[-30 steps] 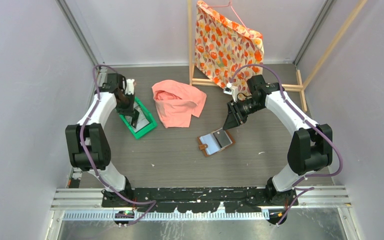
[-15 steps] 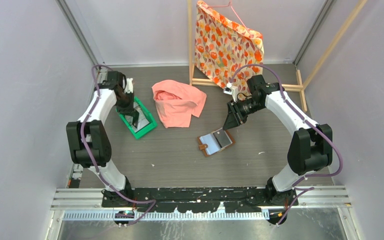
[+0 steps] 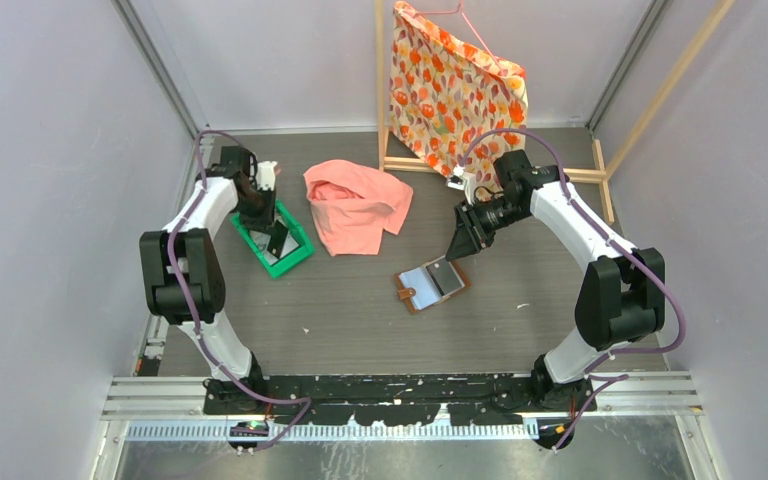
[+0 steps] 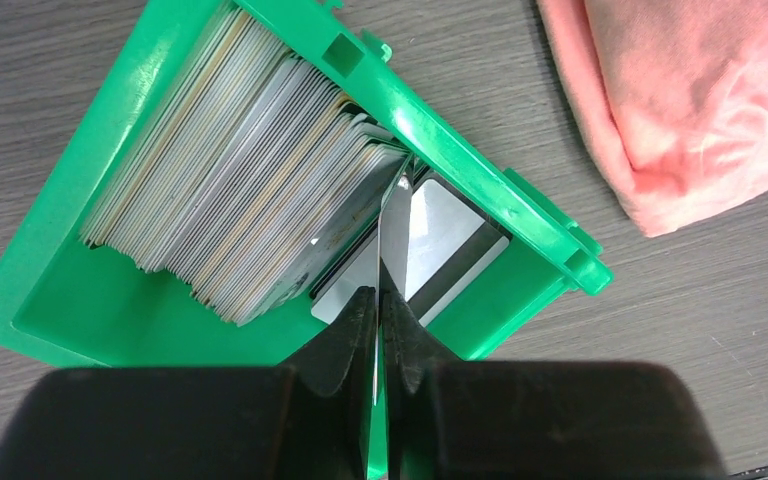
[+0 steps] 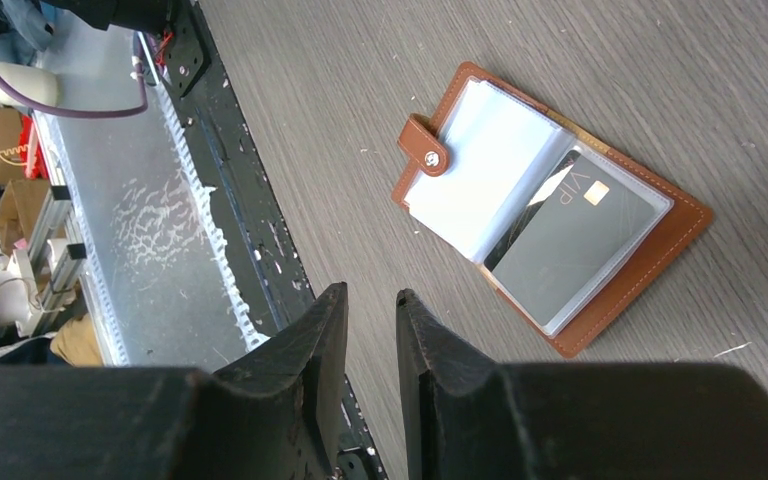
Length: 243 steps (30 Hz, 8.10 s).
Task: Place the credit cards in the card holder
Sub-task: Pick up the credit card from the storage box, then place the credit card in the storage box.
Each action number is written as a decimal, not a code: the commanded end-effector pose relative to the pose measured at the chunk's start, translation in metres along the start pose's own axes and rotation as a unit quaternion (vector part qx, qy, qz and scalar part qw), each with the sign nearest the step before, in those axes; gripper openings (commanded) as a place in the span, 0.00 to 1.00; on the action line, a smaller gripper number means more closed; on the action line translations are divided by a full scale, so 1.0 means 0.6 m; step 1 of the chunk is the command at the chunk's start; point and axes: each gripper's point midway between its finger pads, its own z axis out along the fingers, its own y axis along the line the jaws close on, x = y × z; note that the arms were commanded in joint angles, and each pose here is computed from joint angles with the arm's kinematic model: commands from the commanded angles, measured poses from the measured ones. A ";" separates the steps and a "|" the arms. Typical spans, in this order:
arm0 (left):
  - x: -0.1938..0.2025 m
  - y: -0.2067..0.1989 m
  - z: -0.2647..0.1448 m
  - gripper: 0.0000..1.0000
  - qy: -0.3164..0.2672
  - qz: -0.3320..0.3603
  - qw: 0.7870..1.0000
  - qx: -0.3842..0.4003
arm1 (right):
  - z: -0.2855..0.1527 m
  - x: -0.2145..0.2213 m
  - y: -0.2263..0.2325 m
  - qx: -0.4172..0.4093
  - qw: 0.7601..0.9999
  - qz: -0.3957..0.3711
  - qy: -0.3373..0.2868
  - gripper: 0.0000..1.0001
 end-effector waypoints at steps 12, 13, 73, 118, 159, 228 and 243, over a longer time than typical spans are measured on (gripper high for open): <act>-0.024 0.008 -0.008 0.07 -0.030 0.011 0.999 -0.010 | -0.005 -0.009 0.009 -0.012 1.000 -0.014 -0.009 0.30; -0.023 0.008 -0.007 0.05 -0.028 0.011 0.999 -0.010 | -0.005 -0.008 0.010 -0.012 1.000 -0.014 -0.009 0.30; -0.070 0.078 0.007 0.29 -0.085 0.252 0.933 -0.241 | -0.007 -0.008 0.015 -0.018 1.000 -0.017 -0.009 0.30; -0.095 0.055 -0.155 0.00 -0.150 0.049 0.967 -0.197 | -0.006 -0.007 0.017 -0.022 1.000 -0.016 -0.008 0.30; 0.020 -0.572 -0.226 0.00 -0.273 -0.039 0.806 0.524 | -0.039 -0.084 0.074 -0.129 0.977 0.071 -0.152 0.44; 0.046 -0.467 -0.247 0.00 -0.180 0.043 0.833 0.521 | -0.045 -0.055 0.093 -0.114 0.986 0.005 -0.118 0.41; 0.012 -0.038 -0.150 0.00 -0.077 0.101 0.987 -0.100 | -0.028 -0.041 0.049 -0.080 0.993 0.024 -0.082 0.41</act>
